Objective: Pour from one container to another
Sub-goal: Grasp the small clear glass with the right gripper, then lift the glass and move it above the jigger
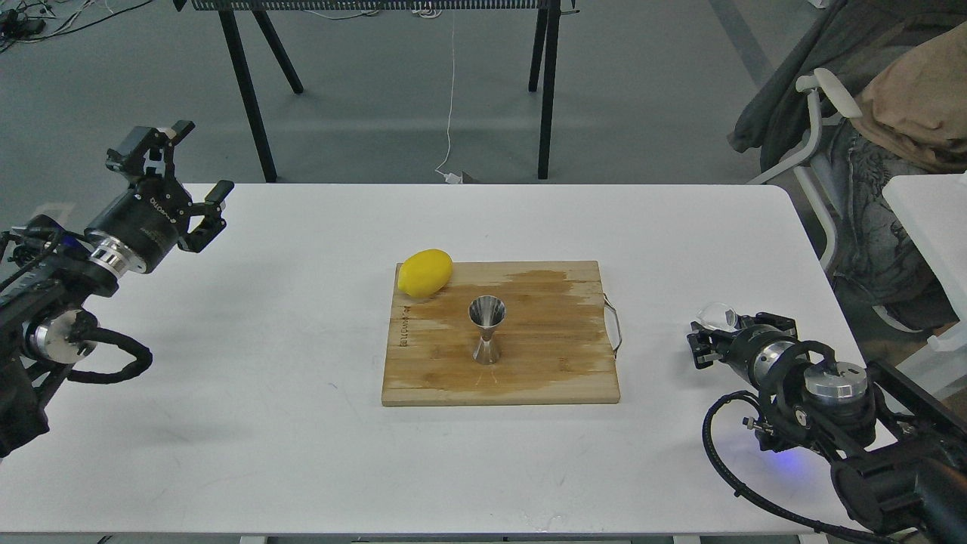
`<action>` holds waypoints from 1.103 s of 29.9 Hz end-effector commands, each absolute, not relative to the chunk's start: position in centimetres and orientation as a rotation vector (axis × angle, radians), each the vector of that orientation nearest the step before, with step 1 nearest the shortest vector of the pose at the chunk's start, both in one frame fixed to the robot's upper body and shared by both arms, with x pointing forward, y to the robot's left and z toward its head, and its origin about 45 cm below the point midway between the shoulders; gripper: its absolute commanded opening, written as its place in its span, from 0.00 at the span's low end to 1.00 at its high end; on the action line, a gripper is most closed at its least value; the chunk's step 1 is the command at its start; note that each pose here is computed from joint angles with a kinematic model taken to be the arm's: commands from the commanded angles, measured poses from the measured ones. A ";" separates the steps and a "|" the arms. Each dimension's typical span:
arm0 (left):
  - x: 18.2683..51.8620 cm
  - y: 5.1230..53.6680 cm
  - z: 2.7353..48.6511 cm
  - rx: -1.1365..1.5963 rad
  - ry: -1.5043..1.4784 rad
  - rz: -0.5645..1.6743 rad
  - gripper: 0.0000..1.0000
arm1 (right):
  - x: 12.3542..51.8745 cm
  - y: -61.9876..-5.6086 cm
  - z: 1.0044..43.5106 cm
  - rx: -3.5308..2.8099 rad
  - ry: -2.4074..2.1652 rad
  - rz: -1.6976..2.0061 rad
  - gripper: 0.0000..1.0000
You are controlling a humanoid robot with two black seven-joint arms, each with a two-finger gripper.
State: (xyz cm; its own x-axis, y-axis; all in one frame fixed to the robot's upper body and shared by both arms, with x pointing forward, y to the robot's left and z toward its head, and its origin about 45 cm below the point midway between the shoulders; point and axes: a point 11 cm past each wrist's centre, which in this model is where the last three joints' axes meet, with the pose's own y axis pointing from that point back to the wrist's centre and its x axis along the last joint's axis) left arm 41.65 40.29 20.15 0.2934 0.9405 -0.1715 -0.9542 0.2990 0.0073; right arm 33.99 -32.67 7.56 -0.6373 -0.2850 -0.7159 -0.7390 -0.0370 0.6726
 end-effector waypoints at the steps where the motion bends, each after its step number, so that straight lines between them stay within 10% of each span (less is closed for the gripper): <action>1: 41.7 40.3 20.1 -0.103 0.153 1.264 0.99 | 34.1 -32.7 7.7 -1.107 1.886 1.701 0.52; 33: 41.8 38.5 19.4 -0.114 0.175 1.236 0.99 | 36.6 -23.8 16.6 -1.929 1.672 1.276 0.46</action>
State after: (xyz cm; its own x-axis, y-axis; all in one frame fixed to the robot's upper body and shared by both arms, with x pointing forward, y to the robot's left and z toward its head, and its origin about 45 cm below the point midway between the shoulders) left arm 41.75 39.23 19.64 0.3078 0.9334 -0.1847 -0.9491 0.3148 0.0092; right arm 36.56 -26.09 15.29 -0.1661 -0.6093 -0.7754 -0.9017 -0.2245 0.3696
